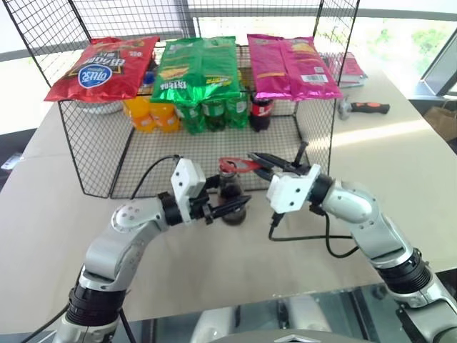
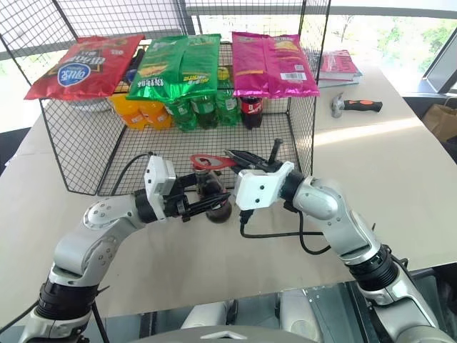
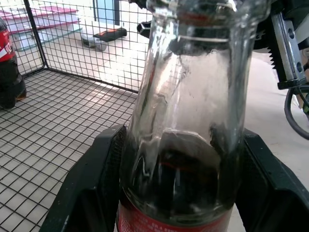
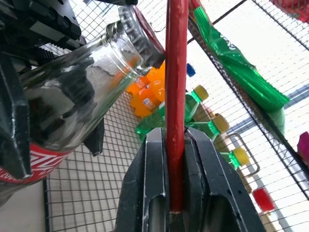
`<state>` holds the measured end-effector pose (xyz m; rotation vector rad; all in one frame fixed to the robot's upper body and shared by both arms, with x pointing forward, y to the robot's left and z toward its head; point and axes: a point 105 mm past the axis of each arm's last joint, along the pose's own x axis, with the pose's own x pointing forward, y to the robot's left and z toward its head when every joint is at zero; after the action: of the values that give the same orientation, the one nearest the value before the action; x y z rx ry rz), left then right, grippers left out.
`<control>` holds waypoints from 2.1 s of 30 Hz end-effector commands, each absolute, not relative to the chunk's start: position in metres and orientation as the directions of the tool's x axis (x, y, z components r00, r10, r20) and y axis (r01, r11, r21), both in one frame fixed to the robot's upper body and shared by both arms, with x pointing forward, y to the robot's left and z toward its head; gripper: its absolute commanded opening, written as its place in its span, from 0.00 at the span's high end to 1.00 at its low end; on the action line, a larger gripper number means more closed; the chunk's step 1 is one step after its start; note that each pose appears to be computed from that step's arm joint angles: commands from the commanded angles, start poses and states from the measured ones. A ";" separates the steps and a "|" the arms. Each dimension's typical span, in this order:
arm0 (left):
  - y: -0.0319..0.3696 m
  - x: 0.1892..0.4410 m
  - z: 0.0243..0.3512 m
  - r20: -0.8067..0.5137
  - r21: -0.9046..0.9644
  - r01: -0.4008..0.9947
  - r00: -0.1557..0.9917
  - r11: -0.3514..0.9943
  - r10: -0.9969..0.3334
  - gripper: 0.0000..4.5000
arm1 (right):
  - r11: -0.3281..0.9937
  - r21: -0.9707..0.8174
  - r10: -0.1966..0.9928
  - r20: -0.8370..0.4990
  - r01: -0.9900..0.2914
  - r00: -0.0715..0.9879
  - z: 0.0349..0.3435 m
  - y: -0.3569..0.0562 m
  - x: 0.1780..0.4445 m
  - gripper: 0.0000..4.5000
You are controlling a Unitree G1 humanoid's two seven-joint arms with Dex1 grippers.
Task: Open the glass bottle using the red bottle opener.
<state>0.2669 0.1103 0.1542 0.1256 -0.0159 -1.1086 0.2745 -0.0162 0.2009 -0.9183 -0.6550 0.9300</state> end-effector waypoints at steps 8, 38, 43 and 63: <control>0.102 0.265 0.169 -0.003 0.139 0.898 0.422 0.417 -0.907 0.46 | 0.319 -0.847 0.898 0.128 -0.424 0.421 0.189 -0.003 0.260 1.00; 0.092 0.274 0.178 0.003 0.131 0.905 0.409 0.406 -0.913 0.46 | 0.319 -0.927 0.819 0.165 -0.196 0.549 0.165 0.001 0.276 1.00; 0.090 0.275 0.181 0.011 0.128 0.905 0.408 0.406 -0.913 0.46 | 0.309 -0.939 0.811 0.175 -0.154 0.558 0.167 0.002 0.276 1.00; 0.085 0.274 0.183 0.010 0.120 0.908 0.404 0.402 -0.915 0.46 | 0.350 -0.907 0.815 0.171 -0.235 0.554 0.151 0.008 0.271 1.00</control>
<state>0.2810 0.1011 0.1557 0.0732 0.0434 -1.0949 0.2861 -0.0114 0.1756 -0.9692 -0.7317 0.5988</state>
